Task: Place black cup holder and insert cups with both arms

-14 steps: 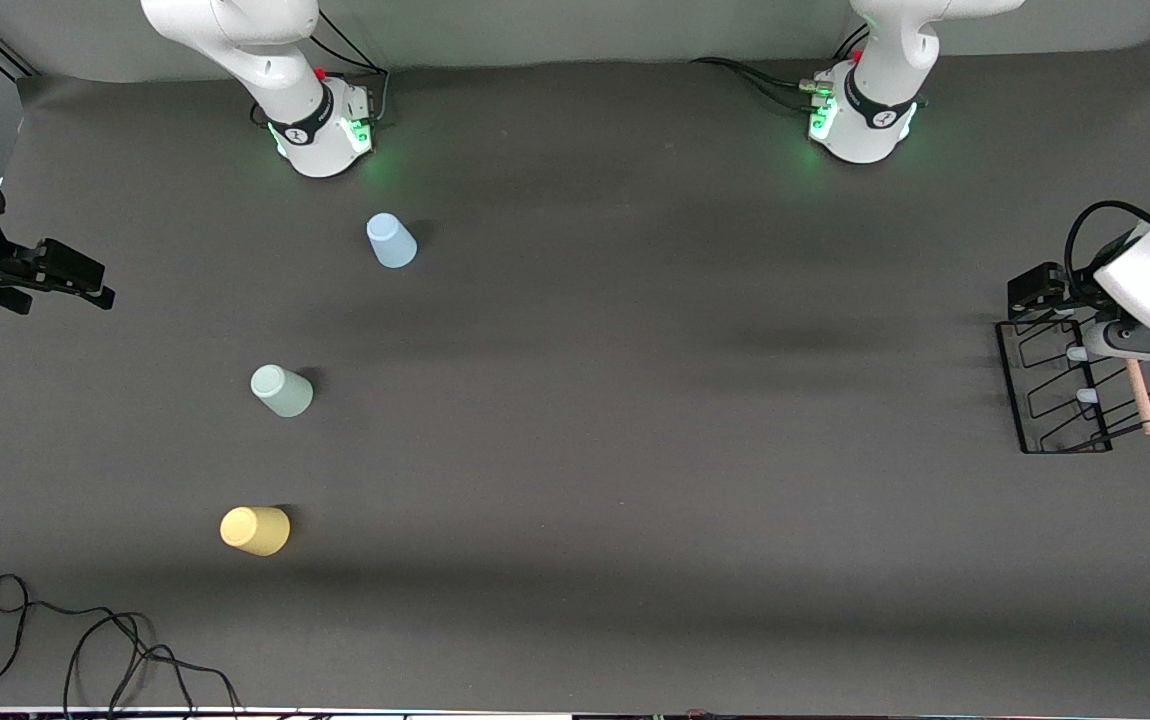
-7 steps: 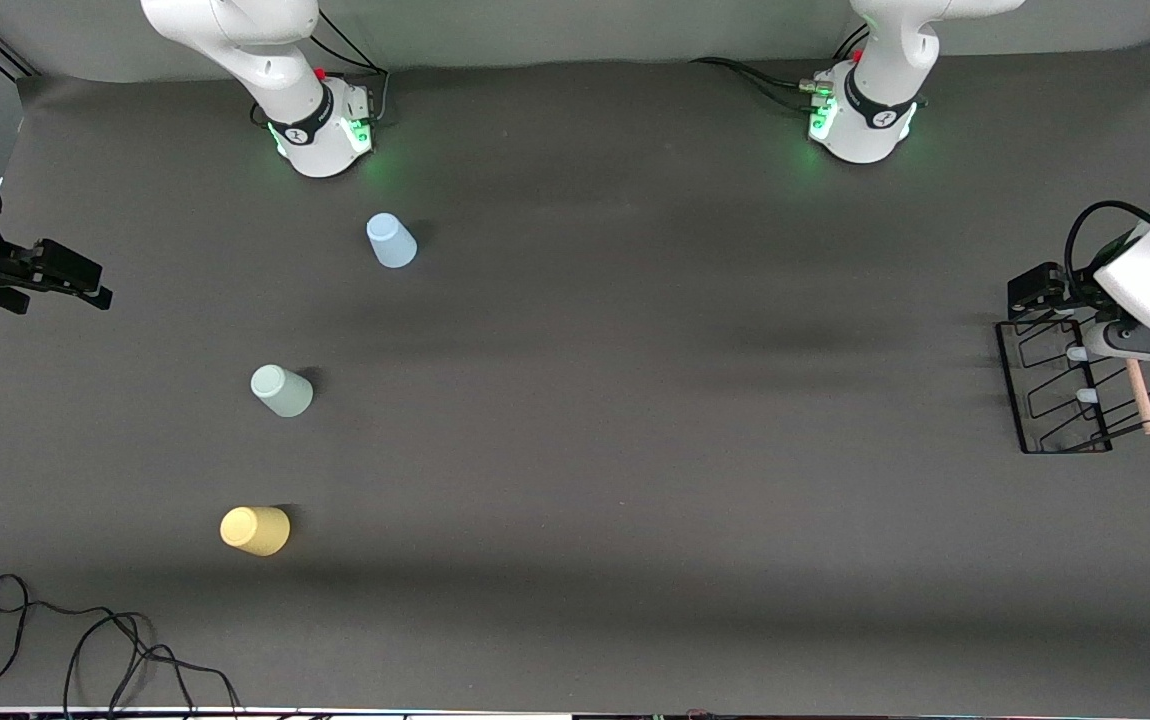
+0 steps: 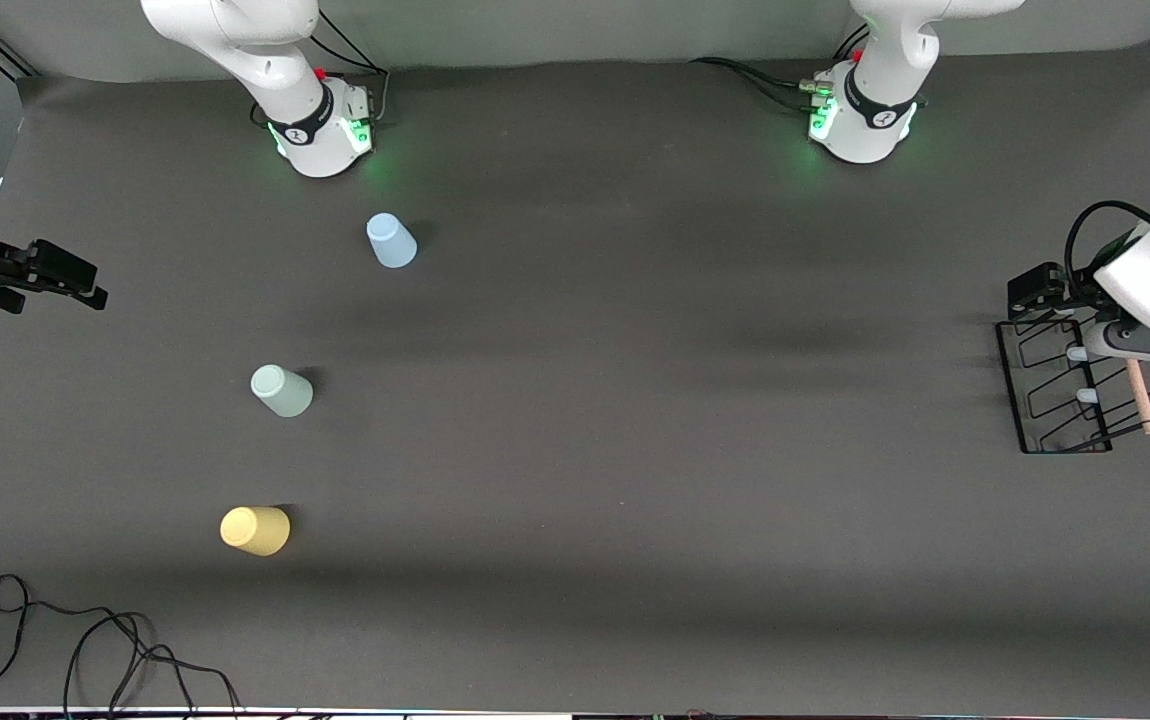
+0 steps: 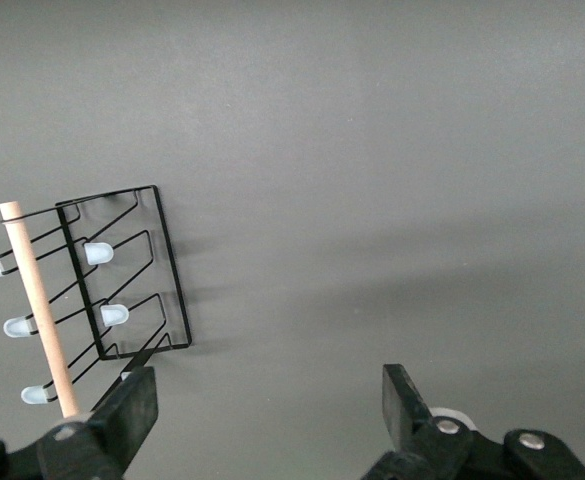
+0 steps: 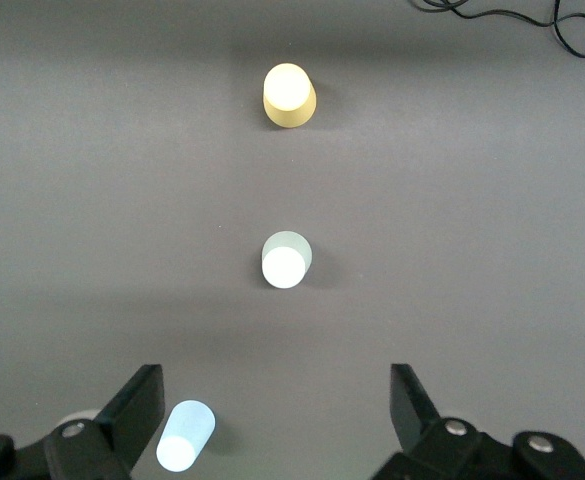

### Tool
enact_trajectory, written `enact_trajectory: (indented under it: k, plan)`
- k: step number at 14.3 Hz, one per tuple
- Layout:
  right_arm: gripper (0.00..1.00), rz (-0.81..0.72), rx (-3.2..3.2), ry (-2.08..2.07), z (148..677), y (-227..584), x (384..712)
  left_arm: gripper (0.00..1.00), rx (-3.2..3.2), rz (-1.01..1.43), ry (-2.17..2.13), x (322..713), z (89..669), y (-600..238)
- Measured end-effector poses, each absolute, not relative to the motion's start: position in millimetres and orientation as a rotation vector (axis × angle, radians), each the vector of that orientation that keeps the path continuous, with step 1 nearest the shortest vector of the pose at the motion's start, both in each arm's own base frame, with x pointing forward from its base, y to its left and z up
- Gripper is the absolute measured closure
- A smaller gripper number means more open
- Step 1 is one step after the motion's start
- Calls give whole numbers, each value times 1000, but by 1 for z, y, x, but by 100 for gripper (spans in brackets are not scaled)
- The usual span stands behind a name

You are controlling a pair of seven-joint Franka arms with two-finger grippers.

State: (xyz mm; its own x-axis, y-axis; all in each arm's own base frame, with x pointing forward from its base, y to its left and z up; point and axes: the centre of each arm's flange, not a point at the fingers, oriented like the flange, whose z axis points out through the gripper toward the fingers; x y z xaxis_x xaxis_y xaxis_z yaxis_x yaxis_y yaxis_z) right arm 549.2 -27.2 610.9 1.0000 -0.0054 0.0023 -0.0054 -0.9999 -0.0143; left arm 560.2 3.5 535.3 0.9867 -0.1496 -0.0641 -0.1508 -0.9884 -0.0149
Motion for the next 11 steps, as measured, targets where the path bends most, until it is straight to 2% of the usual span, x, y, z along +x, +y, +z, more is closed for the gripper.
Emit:
enact_trajectory:
  k: [11]
  plan:
    - [0, -2, -3127, -13, 612, -20, 549, 0, -3113, 98, 215, 560, 535, 11]
